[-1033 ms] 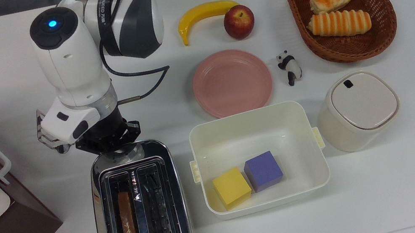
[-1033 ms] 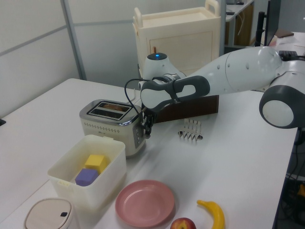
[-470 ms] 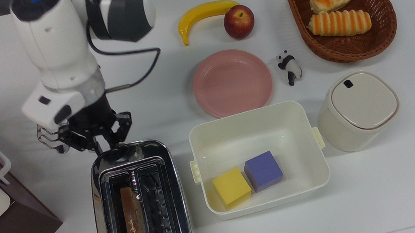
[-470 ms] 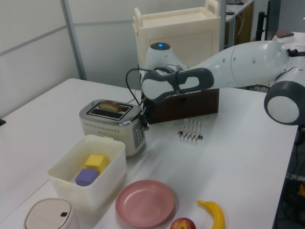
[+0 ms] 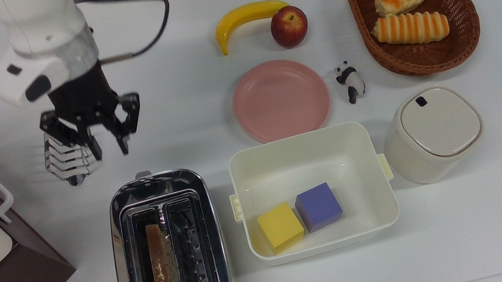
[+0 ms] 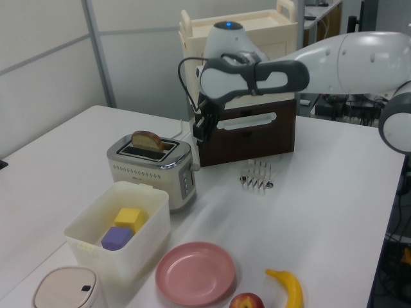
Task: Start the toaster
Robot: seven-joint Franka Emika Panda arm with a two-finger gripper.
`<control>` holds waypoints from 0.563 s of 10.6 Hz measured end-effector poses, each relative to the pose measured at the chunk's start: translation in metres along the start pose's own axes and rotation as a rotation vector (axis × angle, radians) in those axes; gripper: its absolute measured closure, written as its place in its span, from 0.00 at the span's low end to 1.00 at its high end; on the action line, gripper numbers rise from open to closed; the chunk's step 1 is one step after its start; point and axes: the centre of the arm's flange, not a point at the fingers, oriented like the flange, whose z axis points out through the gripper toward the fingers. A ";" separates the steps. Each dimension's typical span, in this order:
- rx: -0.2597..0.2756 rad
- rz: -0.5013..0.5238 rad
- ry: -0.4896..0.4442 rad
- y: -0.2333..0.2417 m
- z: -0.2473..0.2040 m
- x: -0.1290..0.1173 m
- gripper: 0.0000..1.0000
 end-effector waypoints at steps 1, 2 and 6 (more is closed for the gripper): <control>0.012 0.000 -0.025 0.000 -0.014 -0.003 0.54; 0.018 0.000 -0.038 -0.001 -0.024 -0.004 0.45; 0.006 -0.013 -0.058 -0.001 -0.046 -0.009 0.07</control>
